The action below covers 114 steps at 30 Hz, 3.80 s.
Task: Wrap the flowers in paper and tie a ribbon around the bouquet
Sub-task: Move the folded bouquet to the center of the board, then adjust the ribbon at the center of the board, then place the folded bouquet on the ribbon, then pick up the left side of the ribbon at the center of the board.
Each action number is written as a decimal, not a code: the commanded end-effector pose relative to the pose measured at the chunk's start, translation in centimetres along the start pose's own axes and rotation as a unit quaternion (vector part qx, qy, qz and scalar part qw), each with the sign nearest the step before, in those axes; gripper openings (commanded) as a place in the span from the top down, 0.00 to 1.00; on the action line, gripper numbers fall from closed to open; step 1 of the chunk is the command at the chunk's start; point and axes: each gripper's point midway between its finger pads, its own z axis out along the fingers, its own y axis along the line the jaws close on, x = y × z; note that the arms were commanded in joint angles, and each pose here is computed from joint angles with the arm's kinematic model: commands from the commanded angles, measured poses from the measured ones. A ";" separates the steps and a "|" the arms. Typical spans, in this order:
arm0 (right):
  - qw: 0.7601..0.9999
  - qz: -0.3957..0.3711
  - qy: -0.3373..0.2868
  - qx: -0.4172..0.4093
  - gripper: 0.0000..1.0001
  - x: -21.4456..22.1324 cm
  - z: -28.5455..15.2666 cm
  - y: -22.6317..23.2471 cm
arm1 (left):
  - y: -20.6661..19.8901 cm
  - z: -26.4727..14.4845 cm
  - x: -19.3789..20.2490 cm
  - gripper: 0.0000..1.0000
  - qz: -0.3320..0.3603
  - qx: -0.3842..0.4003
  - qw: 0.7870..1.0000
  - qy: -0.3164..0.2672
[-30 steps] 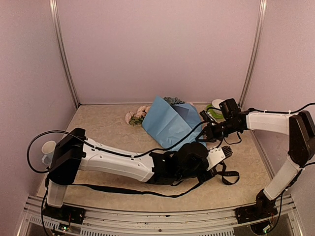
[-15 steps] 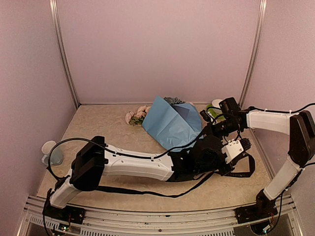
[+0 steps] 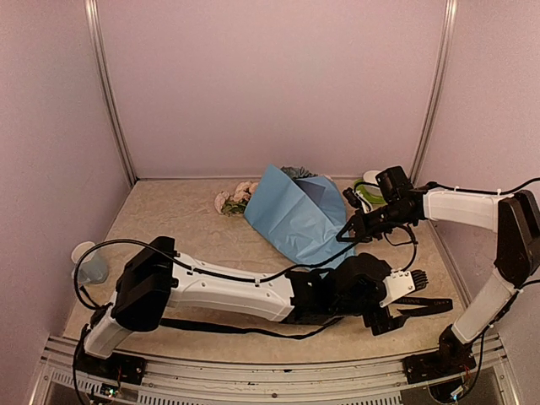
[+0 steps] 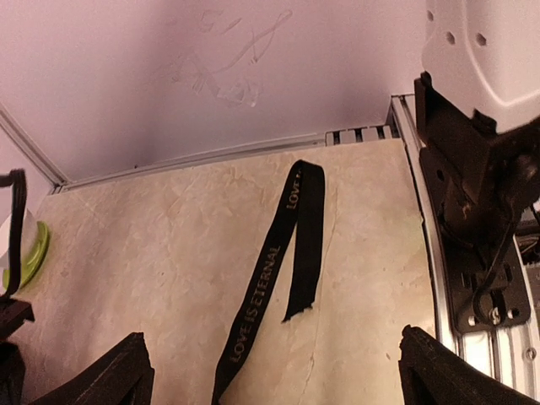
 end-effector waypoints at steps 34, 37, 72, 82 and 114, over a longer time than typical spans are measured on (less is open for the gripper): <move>0.999 0.002 0.007 -0.033 1.00 3.7 1.7 2.1 | 6.5 -18.4 33.3 0.64 -0.231 -0.164 0.867 0.409; 0.999 0.010 0.016 -0.042 1.00 4.8 2.4 2.4 | 8.3 -18.6 34.5 0.64 -0.257 -0.189 0.851 0.417; 0.995 0.062 0.044 -0.064 1.00 11.7 4.8 3.1 | 15.3 -23.0 19.1 0.23 -0.376 -0.181 0.892 0.174; 0.996 0.053 0.050 -0.054 1.00 12.2 5.2 2.4 | 15.3 -35.3 26.2 0.26 -0.495 -0.443 0.682 0.307; 0.994 0.044 0.054 -0.081 1.00 12.2 5.6 3.0 | 7.0 -50.3 39.1 0.03 -0.736 -0.608 0.263 0.140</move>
